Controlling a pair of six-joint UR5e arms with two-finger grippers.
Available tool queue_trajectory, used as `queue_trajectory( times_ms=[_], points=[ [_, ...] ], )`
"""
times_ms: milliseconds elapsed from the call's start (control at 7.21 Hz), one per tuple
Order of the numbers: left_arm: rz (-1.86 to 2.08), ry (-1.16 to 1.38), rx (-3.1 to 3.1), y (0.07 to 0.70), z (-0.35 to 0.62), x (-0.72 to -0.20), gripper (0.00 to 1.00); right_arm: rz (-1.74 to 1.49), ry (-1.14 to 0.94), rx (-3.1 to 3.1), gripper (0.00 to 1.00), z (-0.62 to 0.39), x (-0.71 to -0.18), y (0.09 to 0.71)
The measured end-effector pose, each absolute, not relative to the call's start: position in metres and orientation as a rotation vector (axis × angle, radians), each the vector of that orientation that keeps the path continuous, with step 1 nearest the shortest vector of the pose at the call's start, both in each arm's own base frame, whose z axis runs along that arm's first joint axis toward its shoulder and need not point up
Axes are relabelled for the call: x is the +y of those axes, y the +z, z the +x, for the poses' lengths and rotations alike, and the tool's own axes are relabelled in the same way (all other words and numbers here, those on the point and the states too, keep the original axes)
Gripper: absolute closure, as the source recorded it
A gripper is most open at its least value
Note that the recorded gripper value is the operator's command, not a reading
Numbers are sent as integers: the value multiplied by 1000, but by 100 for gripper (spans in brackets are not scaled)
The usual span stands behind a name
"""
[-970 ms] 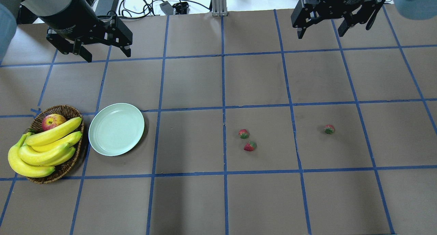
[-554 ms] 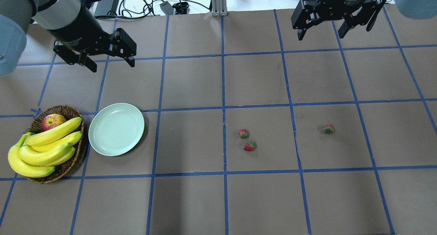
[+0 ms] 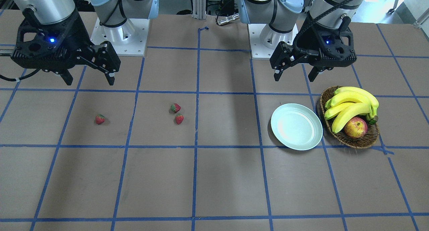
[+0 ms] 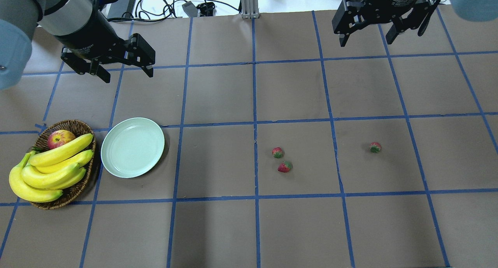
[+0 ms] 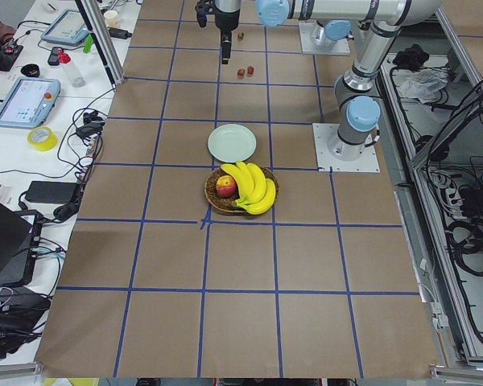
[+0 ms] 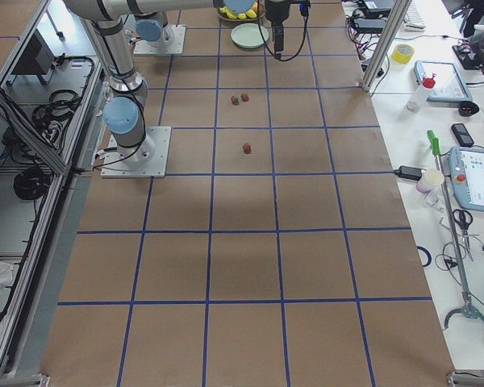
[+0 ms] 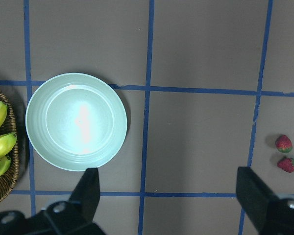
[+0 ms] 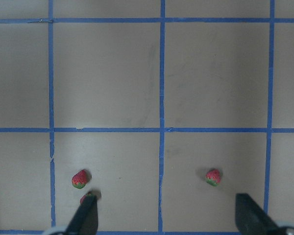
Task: Collect all strawberries into plate
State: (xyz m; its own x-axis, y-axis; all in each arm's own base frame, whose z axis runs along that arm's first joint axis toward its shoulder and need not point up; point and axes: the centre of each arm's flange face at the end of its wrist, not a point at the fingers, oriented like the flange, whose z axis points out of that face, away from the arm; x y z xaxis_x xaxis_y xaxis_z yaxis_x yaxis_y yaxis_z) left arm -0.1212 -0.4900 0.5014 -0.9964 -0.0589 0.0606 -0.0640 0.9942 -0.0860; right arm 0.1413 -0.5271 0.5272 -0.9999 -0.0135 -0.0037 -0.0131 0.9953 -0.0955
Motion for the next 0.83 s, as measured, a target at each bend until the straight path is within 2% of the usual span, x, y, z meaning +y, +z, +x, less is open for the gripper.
queue_trajectory(
  times_ms=[416, 832],
  points=[
    [84, 132, -3079, 500, -122, -489, 0, -36, -48, 3121, 0, 167, -540, 497],
    [83, 136, -3078, 502, -123, -490, 0, -17, 88, 3127, 0, 261, -554, 412]
  ],
)
